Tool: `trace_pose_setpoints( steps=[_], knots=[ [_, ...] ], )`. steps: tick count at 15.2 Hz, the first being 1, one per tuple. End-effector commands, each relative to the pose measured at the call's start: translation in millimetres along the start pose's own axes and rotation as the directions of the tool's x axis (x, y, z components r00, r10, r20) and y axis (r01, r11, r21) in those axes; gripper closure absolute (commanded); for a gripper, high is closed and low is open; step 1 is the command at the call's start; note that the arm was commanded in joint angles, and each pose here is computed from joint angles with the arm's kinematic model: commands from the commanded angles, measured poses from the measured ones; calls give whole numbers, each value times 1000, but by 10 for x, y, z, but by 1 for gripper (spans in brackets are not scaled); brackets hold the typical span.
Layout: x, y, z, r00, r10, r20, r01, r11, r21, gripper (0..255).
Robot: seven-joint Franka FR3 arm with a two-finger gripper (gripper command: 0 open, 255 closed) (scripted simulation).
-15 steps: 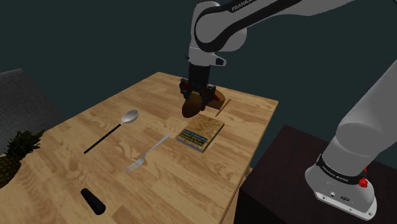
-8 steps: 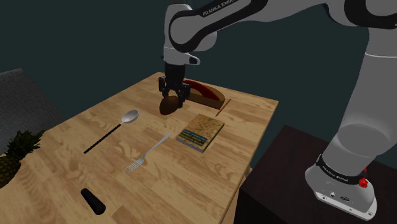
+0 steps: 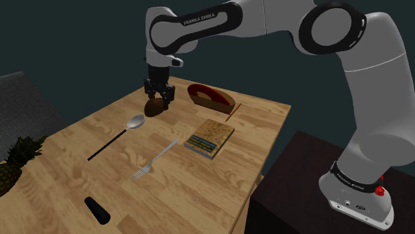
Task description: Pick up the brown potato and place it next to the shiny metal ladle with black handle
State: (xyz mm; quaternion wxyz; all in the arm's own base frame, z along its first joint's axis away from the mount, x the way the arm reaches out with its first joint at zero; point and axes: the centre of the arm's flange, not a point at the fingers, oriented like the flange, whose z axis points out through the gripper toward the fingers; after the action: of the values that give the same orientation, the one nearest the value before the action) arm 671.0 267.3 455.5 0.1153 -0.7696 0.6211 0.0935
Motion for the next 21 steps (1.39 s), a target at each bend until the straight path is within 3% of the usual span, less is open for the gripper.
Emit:
trace_pose_setpoints(
  steps=[1,21],
  knots=[
    [6,-62,89,1000,1,-1,-1,1000,0,255],
    [310,3,1098,1000,1,-1,-1,1000,0,255]
  ],
)
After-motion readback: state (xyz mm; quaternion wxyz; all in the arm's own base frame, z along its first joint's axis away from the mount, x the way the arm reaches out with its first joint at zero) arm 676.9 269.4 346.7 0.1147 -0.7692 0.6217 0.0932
